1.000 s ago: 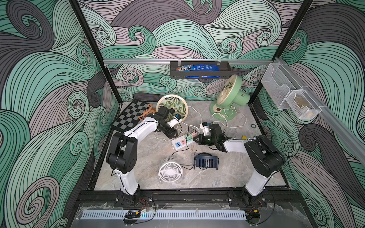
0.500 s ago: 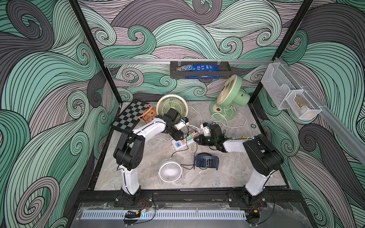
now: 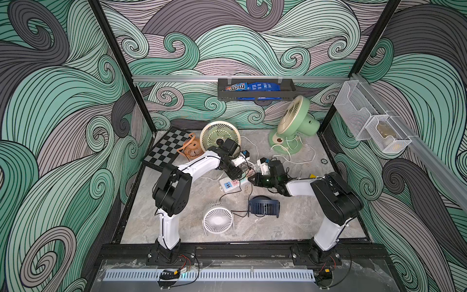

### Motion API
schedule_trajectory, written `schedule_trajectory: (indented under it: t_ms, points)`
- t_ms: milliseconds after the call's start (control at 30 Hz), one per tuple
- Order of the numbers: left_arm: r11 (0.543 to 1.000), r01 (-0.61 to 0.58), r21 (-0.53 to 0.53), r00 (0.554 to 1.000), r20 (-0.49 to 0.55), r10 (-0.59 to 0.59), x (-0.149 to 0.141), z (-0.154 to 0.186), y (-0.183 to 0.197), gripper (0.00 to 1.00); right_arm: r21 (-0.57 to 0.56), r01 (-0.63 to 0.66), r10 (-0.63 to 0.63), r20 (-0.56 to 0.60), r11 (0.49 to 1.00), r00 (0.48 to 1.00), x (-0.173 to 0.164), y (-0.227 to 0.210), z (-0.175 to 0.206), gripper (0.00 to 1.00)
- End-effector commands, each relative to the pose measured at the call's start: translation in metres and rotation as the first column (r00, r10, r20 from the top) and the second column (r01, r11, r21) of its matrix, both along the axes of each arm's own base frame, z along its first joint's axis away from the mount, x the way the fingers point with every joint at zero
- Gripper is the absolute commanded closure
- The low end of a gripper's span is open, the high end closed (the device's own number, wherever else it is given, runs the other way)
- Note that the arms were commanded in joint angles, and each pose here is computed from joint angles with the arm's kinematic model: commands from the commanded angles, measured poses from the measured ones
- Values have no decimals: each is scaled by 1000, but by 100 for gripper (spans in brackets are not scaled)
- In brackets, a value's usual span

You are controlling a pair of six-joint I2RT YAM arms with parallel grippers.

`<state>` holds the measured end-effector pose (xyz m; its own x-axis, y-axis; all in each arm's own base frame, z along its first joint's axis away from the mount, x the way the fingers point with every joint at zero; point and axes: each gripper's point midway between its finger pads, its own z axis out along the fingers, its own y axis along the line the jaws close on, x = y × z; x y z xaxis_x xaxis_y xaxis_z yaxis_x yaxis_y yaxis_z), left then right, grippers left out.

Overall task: Unplug the desk fan from the power strip
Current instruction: Remove the plug from the socket.

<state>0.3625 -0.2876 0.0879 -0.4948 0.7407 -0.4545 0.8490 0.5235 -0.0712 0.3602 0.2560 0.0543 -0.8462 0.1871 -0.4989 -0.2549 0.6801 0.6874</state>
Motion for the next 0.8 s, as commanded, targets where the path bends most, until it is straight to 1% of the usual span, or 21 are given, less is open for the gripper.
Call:
schedule_trajectory:
  t_ms: [0, 467, 567, 667, 767]
  points:
    - [1000, -3, 23, 1000, 15, 3, 6, 3, -6, 48, -22, 20, -21, -33, 1000, 999, -5, -7, -12, 99]
    - [998, 11, 57, 1000, 24, -13, 2, -3, -16, 55, -20, 22, -23, -41, 1000, 999, -5, -6, -15, 99]
    - [998, 12, 58, 1000, 22, -13, 1, -4, -16, 60, -21, 24, -25, -45, 1000, 999, -6, -6, -16, 99]
    - [998, 13, 59, 1000, 17, -14, 0, -6, -15, 68, -21, 23, -24, -49, 1000, 999, -6, -5, -17, 99]
    - [998, 14, 61, 1000, 15, -15, -1, -7, -15, 73, -20, 20, -21, -48, 1000, 999, -7, -3, -17, 99]
